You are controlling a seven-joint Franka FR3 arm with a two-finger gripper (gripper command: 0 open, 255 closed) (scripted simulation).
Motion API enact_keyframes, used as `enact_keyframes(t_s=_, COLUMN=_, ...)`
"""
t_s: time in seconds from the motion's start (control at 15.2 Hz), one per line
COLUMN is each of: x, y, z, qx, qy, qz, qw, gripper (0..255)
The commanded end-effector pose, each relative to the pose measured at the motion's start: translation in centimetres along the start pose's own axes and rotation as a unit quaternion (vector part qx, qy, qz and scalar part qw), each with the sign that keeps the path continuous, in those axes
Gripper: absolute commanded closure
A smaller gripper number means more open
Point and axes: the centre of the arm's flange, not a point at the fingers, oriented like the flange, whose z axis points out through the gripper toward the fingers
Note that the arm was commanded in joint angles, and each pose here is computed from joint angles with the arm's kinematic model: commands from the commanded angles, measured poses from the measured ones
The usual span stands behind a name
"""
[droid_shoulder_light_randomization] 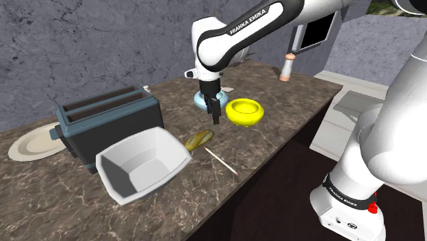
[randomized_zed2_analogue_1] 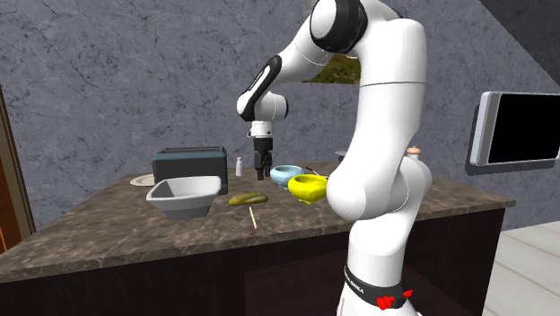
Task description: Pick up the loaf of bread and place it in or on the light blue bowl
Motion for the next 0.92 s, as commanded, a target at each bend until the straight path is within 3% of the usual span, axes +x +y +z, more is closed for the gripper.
enact_keyframes(t_s=0.0, x=1.9, y=0.5, z=1.6, qx=0.004, qy=0.0, qz=-0.039, qw=0.9992, gripper=0)
enact_keyframes(t_s=0.33, x=6.7, y=0.7, z=5.4, qx=0.013, qy=-0.002, qz=-0.124, qw=0.9922, gripper=0)
enact_keyframes(t_s=0.86, x=6.6, y=0.6, z=9.4, qx=0.013, qy=-0.002, qz=-0.124, qw=0.9922, gripper=0)
